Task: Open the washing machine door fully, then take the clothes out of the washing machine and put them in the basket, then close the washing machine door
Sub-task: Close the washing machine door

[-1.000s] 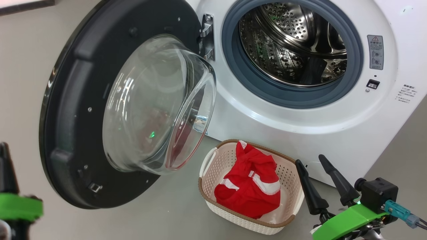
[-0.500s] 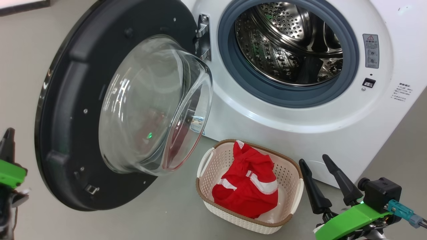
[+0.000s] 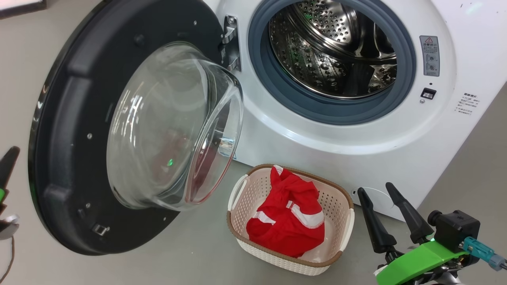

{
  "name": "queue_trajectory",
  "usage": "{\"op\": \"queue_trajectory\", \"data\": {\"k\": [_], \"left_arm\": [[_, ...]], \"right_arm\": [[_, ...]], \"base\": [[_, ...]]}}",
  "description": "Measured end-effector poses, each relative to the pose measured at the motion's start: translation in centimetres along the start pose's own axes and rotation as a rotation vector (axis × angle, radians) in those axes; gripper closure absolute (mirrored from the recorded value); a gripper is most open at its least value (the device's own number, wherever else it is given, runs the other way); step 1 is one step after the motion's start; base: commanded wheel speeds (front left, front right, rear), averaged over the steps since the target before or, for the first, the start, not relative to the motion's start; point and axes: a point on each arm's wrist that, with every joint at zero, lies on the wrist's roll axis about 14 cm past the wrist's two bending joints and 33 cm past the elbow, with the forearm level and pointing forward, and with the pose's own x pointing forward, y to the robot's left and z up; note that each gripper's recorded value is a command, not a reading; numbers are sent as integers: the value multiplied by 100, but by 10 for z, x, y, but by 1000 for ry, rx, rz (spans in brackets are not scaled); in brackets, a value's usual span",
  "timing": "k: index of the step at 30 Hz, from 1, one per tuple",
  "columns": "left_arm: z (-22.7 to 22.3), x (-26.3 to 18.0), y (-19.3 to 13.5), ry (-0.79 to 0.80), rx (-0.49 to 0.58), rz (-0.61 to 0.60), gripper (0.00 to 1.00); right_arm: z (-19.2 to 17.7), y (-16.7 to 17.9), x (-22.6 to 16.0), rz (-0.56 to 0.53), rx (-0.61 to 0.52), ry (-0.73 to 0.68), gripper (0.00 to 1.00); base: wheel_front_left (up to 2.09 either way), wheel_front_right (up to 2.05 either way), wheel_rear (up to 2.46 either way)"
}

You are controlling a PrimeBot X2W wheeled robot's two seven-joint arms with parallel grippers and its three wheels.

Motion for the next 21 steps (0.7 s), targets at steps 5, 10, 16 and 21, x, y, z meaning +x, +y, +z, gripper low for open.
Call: {"op": "queue_trajectory", "data": {"k": [5, 10, 16, 21], "left_arm": [[-4, -2, -12, 34, -11, -63, 100], [-11, -7, -18, 73, -18, -95, 100], [-15, -12, -22, 95, -4, -111, 100], [-19, -13, -30, 114, 12, -136, 100]], "right_arm": [[1, 0, 0, -2, -2, -2, 0], [2, 2, 0, 4, -4, -5, 0], [3, 5, 0, 11, -6, -8, 0], [5, 6, -1, 12, -9, -11, 0]], "base": [[0, 0, 0], [0, 0, 0], [0, 0, 0], [0, 0, 0]]}}
